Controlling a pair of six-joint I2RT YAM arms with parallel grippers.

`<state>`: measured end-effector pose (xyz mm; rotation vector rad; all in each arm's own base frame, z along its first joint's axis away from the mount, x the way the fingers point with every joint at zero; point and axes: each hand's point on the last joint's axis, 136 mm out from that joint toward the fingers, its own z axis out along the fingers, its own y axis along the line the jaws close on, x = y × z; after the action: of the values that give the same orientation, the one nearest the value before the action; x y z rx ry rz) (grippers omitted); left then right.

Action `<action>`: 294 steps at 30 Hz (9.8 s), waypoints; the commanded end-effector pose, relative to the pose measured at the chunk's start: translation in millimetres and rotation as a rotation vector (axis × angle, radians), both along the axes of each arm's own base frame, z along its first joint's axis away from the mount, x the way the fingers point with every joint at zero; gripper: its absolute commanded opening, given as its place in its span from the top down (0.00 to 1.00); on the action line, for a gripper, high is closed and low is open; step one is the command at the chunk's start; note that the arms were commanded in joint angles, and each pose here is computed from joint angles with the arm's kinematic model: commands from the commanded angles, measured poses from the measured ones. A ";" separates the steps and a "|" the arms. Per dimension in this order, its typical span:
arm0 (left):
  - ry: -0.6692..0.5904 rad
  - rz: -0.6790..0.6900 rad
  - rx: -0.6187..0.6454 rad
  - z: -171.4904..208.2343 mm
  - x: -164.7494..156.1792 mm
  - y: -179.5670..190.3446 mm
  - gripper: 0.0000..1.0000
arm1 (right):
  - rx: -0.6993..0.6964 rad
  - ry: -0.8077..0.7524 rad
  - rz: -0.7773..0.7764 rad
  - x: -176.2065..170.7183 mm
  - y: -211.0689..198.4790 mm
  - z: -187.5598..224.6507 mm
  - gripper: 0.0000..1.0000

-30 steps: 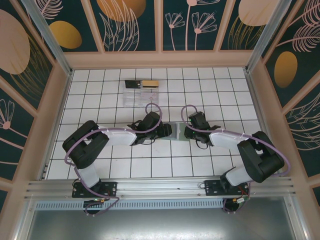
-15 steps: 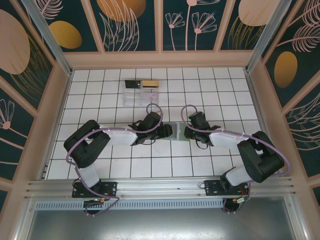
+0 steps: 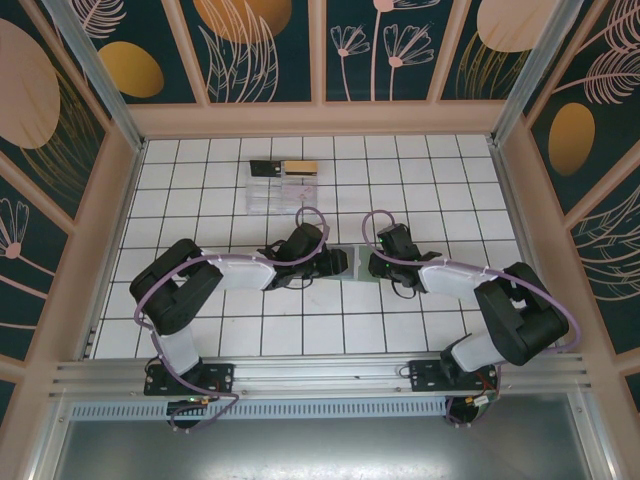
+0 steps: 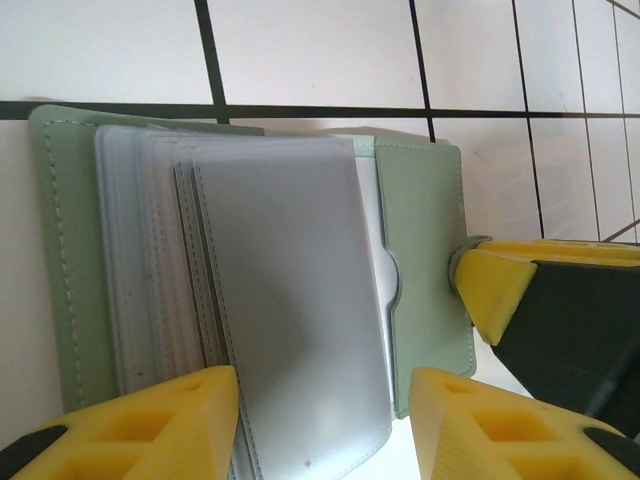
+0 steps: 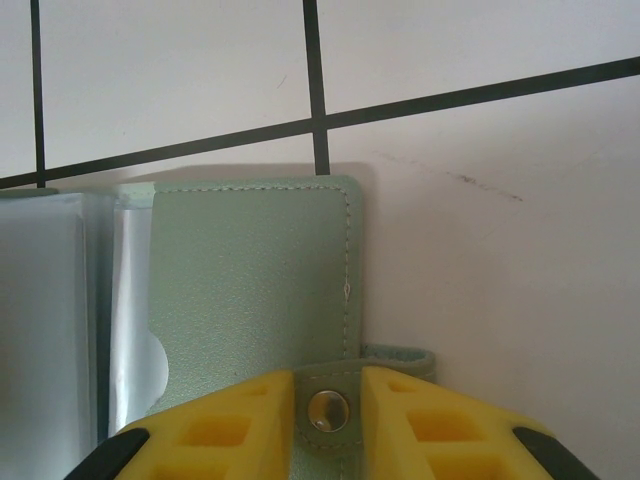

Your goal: Take the credit cards out of the card holder

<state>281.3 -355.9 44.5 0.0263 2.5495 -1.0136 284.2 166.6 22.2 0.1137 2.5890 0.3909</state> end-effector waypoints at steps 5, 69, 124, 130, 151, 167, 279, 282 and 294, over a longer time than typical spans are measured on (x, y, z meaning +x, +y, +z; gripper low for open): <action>-0.025 -0.055 -0.061 14.4 -1.9 -15.1 0.46 | 0.008 0.059 -0.004 -12.2 -2.7 -14.4 0.73; 0.000 0.048 0.149 -0.2 13.5 -3.5 0.48 | 0.028 0.040 -0.059 -15.7 -10.0 -10.1 0.71; -0.170 0.014 0.076 61.1 20.5 -30.3 0.57 | 0.316 -0.154 -0.095 -2.5 -24.6 65.9 0.74; -0.166 0.094 0.181 40.9 25.6 13.4 0.98 | 0.408 -0.205 0.034 3.2 9.5 93.4 0.78; -0.024 0.076 0.216 -28.3 19.3 31.0 1.00 | 0.528 0.078 0.169 5.9 61.8 36.5 0.86; 0.018 0.078 0.221 -39.7 11.9 34.6 1.00 | 0.506 0.123 0.141 7.3 59.1 16.3 0.84; -0.031 0.079 0.176 -9.0 13.3 33.7 0.95 | 0.584 0.054 0.029 -0.8 -13.6 44.7 0.95; -0.082 0.112 0.138 17.7 19.6 35.2 0.72 | 0.605 -0.009 0.064 2.3 -9.5 68.3 0.96; -0.323 0.052 -0.377 160.9 13.1 16.4 0.43 | 0.730 -0.284 0.270 4.3 21.8 159.6 1.00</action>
<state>297.2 -333.4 174.6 -0.0105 2.1582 -1.1590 285.6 177.5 140.9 0.0780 2.2154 1.2615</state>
